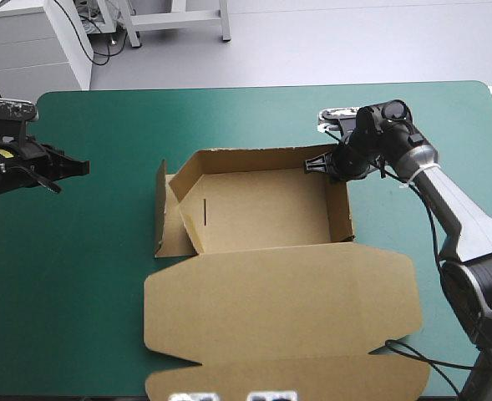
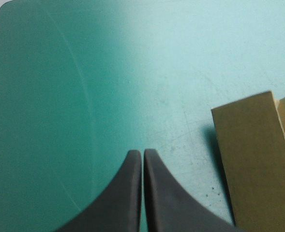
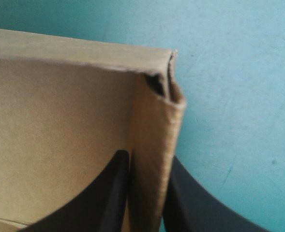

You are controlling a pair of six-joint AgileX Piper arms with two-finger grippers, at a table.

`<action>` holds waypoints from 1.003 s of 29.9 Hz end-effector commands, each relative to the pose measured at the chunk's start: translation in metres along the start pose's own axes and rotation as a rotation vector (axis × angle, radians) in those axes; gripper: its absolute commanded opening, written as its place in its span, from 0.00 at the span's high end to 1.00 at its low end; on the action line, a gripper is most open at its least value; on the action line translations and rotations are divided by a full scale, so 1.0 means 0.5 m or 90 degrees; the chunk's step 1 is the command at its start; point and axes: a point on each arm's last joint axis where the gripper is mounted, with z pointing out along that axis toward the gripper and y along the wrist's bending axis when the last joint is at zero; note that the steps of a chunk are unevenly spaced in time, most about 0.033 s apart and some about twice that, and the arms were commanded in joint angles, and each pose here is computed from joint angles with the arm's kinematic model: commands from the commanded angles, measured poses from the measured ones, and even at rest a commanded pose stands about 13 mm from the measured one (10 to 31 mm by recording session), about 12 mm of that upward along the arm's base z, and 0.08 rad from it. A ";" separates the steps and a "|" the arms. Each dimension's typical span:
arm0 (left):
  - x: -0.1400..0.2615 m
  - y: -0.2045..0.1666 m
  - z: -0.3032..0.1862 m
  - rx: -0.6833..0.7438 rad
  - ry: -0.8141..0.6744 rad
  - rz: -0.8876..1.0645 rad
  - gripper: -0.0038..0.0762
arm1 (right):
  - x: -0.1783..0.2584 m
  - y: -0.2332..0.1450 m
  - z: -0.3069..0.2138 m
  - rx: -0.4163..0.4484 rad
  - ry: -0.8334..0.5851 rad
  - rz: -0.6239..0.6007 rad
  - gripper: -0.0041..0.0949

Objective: Fold the box

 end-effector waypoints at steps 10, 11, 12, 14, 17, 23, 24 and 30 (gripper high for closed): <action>-0.013 0.000 0.007 0.011 -0.010 -0.011 0.95 | -0.042 -0.007 -0.187 0.060 -0.115 -0.029 0.57; -0.012 0.000 0.007 0.013 -0.006 -0.011 0.95 | -0.040 -0.003 -0.199 0.046 -0.123 -0.019 0.57; -0.011 0.000 0.007 0.014 -0.003 -0.011 0.95 | -0.037 -0.001 -0.208 0.037 -0.129 -0.013 0.57; -0.011 0.000 0.008 0.014 -0.003 -0.011 0.95 | -0.031 0.000 -0.216 0.032 -0.131 0.008 0.57; -0.010 -0.001 0.008 0.015 0.000 -0.011 0.95 | -0.015 -0.001 -0.216 0.027 -0.119 0.012 0.57; -0.010 -0.001 0.008 0.015 0.000 -0.011 0.95 | 0.015 -0.005 -0.148 0.032 -0.040 0.013 0.57; -0.010 -0.001 0.008 0.015 0.000 -0.011 0.95 | 0.017 -0.006 -0.138 0.033 -0.030 0.008 0.57; -0.010 -0.001 0.008 0.016 0.000 -0.012 0.95 | 0.008 -0.002 -0.057 0.016 0.013 0.017 0.57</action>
